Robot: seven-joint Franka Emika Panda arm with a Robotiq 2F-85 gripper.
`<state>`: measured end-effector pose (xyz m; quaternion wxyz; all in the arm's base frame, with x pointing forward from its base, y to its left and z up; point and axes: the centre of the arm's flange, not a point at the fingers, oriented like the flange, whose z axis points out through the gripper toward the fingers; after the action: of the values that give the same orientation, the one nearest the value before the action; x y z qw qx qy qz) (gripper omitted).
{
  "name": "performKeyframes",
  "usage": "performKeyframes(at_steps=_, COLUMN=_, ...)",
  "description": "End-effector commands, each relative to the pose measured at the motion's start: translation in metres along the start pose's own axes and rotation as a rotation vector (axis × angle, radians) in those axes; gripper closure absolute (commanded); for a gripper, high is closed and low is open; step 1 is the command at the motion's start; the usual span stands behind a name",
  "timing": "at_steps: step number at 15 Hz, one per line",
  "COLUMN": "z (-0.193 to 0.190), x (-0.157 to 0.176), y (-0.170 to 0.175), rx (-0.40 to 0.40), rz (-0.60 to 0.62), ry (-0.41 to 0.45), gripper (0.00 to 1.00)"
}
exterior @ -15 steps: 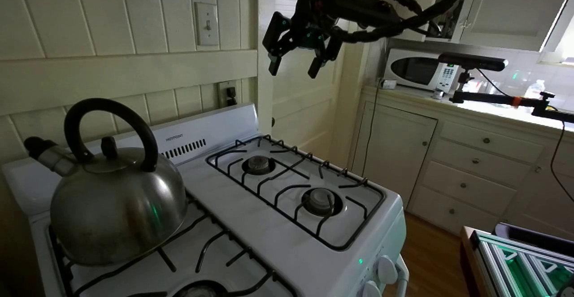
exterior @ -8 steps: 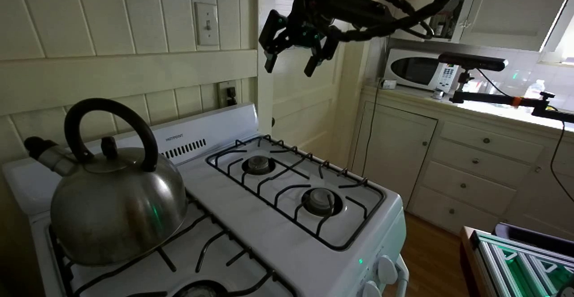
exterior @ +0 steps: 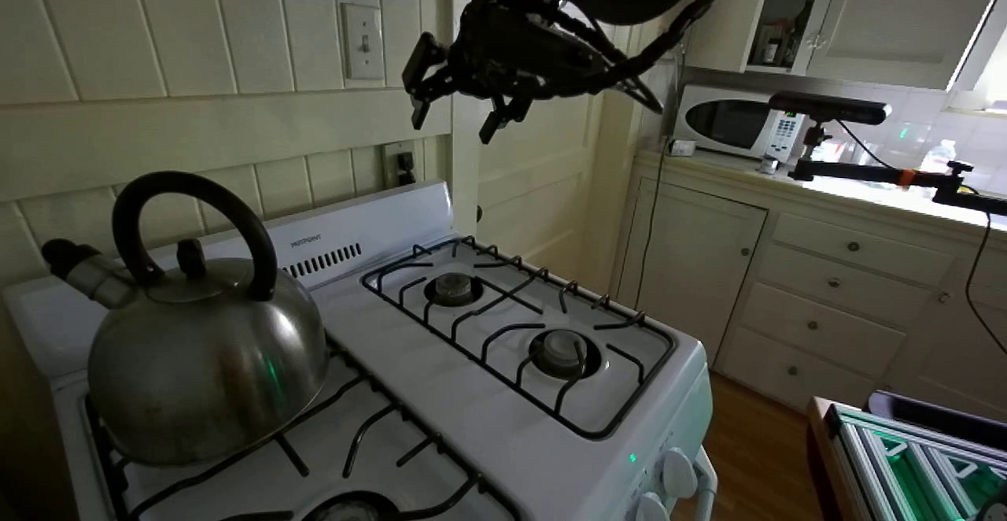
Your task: Push the switch up
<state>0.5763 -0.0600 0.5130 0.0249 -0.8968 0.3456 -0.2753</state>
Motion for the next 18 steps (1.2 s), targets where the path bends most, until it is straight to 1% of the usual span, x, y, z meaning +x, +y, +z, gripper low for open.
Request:
performKeyframes(at_steps=1, z=0.033, x=0.033, y=-0.012, rx=0.017, rz=0.041, ry=0.032, gripper=0.00)
performKeyframes(at_steps=6, z=0.060, x=0.074, y=-0.011, rx=0.021, rz=0.070, ry=0.090, gripper=0.00)
performKeyframes(at_steps=14, z=0.082, x=0.125, y=-0.016, rx=0.054, rz=0.108, ry=0.163, gripper=0.00)
performKeyframes(at_steps=17, z=0.090, x=0.138, y=-0.020, rx=0.063, rz=0.121, ry=0.163, gripper=0.00)
performKeyframes(at_steps=18, z=0.076, x=0.122, y=-0.010, rx=0.049, rz=0.114, ry=0.155, gripper=0.00)
